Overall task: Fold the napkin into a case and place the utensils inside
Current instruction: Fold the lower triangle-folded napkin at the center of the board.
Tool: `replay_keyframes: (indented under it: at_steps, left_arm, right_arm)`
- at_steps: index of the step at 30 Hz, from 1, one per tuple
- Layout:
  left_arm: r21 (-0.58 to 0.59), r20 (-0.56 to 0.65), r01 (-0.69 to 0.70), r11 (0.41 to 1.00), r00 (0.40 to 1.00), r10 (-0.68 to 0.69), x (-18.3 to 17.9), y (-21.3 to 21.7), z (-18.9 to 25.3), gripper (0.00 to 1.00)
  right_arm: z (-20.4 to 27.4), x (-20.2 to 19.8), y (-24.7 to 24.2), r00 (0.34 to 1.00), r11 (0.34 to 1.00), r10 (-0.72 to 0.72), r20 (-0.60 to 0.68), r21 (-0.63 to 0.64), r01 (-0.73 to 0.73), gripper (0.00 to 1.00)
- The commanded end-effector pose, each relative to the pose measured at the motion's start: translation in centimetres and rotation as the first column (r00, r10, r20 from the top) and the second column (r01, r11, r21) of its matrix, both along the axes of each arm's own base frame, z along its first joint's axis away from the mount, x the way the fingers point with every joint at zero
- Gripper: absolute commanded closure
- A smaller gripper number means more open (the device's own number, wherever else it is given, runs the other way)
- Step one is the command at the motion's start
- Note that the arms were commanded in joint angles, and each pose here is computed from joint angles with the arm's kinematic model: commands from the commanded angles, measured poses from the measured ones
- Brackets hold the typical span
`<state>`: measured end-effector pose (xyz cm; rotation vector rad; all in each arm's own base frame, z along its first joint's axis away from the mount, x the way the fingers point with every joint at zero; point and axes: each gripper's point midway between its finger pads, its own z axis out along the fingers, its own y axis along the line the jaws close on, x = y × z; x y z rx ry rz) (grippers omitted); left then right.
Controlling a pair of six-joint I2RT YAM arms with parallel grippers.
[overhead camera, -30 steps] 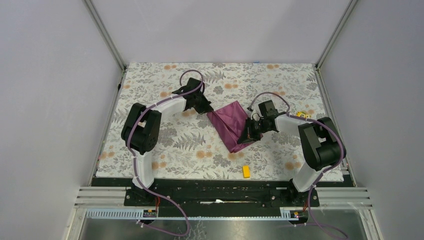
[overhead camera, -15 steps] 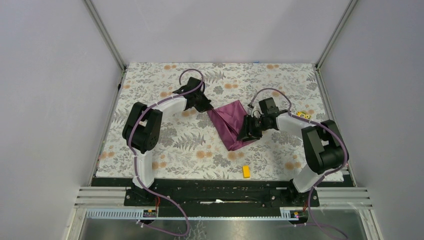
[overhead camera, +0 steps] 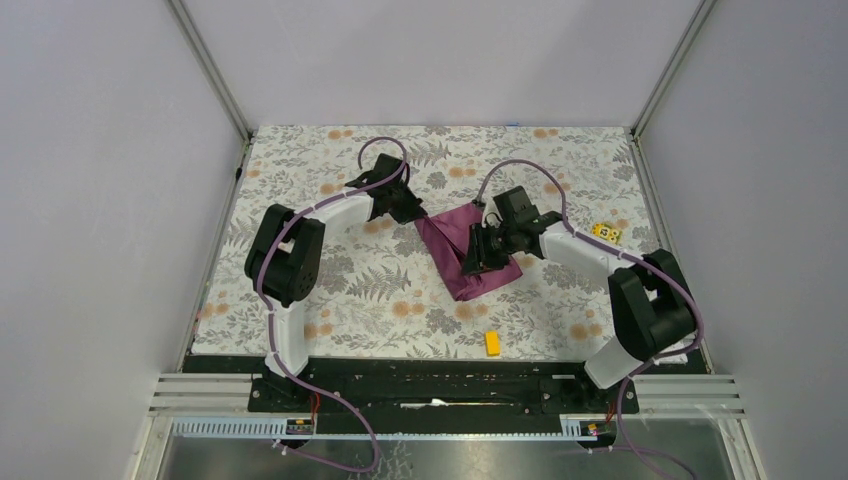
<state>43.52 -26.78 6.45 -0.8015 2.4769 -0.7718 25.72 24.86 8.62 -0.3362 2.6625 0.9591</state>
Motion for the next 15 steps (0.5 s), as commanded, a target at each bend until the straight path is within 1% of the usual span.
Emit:
replay_keyframes:
  at_steps: [1,6,15]
  left_arm:
    - [-0.023,0.070,-0.016,1.000,0.997,0.017,1.6,-0.2,1.9,1.00]
    - [-0.024,0.063,-0.018,1.000,0.998,0.019,1.6,-0.2,1.7,1.00]
    - [-0.023,0.059,-0.021,1.000,0.998,0.023,1.4,-0.1,1.5,1.00]
  right_arm:
    - [-1.7,0.0,-0.7,0.999,0.998,-0.031,-0.041,-0.059,0.028,0.66]
    - [-3.0,-0.8,-1.3,0.996,0.995,-0.052,-0.079,-0.083,0.045,0.57]
    - [-5.0,-1.1,-0.8,0.989,0.996,-0.056,-0.139,-0.074,0.046,0.56]
